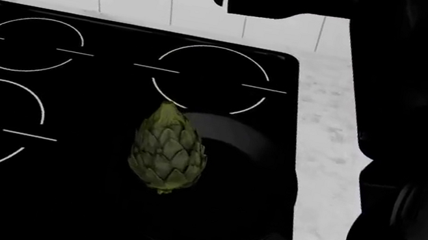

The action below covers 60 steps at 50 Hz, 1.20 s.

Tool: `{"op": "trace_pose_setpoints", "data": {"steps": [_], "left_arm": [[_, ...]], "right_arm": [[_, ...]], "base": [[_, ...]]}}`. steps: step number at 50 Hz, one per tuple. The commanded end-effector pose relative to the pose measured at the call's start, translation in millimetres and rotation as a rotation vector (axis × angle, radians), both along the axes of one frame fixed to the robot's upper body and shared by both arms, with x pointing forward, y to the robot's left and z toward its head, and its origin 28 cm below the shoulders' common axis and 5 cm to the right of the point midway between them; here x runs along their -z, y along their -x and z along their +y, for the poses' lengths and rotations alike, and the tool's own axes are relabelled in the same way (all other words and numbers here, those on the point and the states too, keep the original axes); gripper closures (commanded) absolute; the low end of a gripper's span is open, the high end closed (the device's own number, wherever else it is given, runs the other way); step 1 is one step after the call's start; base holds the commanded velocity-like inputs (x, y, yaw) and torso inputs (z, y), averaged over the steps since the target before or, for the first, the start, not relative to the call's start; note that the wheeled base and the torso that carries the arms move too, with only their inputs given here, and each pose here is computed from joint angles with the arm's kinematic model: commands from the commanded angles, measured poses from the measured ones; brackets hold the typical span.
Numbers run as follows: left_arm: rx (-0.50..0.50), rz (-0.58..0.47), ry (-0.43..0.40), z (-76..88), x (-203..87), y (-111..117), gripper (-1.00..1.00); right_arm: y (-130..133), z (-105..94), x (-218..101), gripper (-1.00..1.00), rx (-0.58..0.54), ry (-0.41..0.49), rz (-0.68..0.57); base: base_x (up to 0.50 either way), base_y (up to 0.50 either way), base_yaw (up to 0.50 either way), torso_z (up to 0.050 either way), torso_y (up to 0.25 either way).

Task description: Pick the artichoke from the pan and place it on the plate.

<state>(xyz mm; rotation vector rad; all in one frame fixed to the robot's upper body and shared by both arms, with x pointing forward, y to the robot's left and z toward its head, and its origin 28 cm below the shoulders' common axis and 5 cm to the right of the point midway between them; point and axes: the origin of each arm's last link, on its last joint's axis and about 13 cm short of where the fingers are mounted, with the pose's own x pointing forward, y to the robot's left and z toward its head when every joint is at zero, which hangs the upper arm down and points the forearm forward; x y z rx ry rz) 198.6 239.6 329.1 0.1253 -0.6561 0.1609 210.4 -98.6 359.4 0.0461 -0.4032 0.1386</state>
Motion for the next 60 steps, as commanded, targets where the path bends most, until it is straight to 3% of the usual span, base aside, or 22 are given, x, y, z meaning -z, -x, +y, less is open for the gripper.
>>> {"op": "trace_pose_setpoints", "data": {"steps": [1, 16, 24, 60], "left_arm": [[-0.004, 0.001, 0.002, 1.4, 1, 1, -1.0], [0.0, 0.009, 0.003, 0.0, 2, -2, -1.0], [-0.002, 0.009, 0.004, 0.6, 3, 0, -1.0], [0.003, 0.038, 0.022, 3.5, 11, -5, -1.0]], "right_arm": [[1, 3.0, 3, -1.0, -0.016, 0.013, 0.018], [-4, 11.1, 5, -1.0, -0.027, 0.019, 0.335], [-7, 12.2, 12, -1.0, -0.012, 0.035, 0.423], [-6, 43.7, 35, -1.0, -0.232, 0.106, 0.547]], "base": [[0.0, 0.0, 0.0, 0.0, 0.0], [0.0, 0.0, 0.0, 0.0, 0.0], [0.0, 0.0, 0.0, 0.0, 0.0], [0.0, 0.0, 0.0, 0.0, 0.0]]}}
